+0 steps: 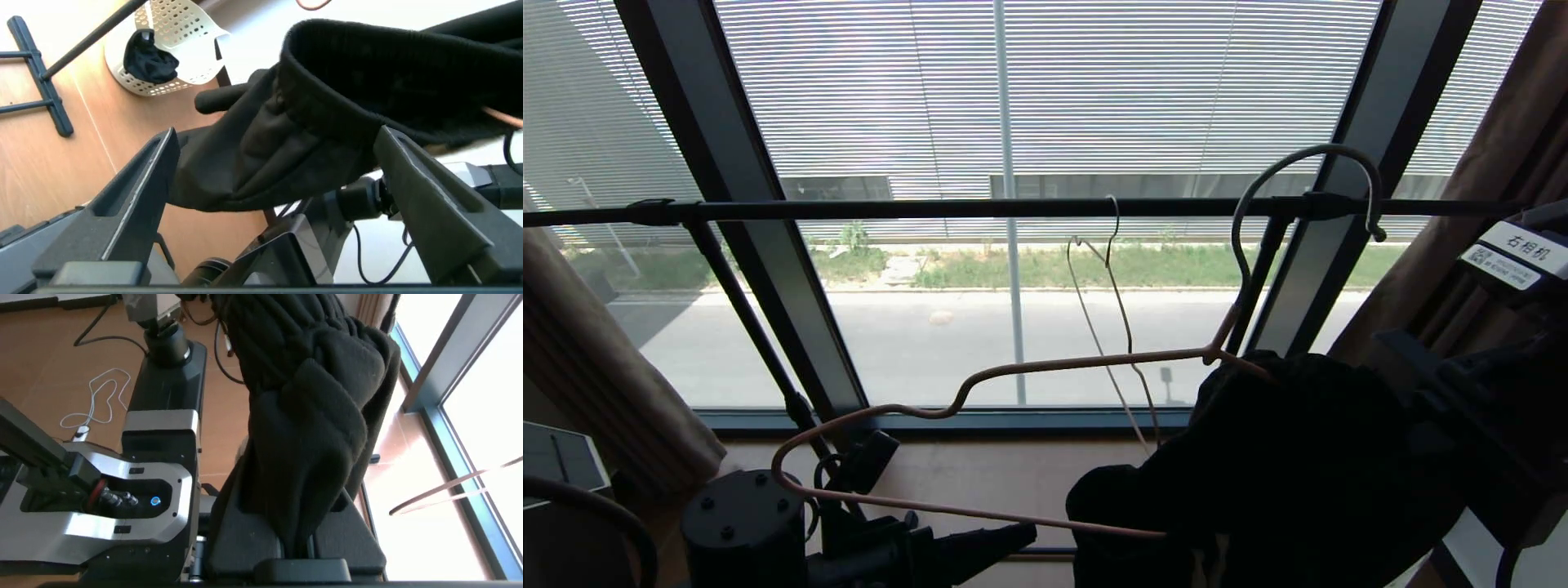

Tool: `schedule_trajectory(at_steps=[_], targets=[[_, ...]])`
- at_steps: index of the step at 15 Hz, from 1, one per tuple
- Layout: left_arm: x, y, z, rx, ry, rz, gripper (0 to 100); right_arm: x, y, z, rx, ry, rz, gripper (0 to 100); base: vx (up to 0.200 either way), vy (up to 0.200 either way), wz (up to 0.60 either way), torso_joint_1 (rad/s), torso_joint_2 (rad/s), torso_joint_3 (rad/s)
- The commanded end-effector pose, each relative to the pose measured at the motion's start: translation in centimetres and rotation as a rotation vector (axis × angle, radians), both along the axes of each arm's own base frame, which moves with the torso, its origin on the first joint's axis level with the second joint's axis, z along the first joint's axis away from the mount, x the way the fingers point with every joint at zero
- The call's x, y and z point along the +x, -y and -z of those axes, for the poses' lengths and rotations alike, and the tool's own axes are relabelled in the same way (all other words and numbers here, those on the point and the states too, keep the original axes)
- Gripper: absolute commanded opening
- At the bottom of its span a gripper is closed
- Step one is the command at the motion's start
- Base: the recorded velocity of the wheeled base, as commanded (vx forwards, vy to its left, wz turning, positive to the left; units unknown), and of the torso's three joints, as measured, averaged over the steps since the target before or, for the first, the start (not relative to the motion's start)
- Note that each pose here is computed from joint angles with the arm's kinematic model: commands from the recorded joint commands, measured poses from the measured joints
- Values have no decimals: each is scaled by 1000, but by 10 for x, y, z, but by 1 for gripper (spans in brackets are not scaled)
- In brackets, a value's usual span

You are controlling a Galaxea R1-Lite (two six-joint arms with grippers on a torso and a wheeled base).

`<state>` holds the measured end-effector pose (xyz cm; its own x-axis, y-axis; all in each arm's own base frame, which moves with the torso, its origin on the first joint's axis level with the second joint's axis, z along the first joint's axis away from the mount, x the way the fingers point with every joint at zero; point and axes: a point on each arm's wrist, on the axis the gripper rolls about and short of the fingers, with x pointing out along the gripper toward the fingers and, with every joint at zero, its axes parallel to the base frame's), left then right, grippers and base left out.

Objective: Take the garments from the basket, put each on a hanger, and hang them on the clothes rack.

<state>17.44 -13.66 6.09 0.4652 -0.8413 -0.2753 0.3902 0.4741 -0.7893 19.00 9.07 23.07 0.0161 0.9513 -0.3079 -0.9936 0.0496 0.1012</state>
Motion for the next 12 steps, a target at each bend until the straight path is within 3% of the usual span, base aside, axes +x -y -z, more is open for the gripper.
schedule_trajectory(at_steps=[1, 12], targets=[[4, 3, 3, 1, -3, 0, 100, -4, 0, -2, 5, 10, -8, 0, 0, 0, 0, 0, 0, 0], [11, 31, 9, -9, 14, 74, 100, -9, -13, -5, 17, 37, -77, 0, 0, 0, 0, 0, 0, 0]])
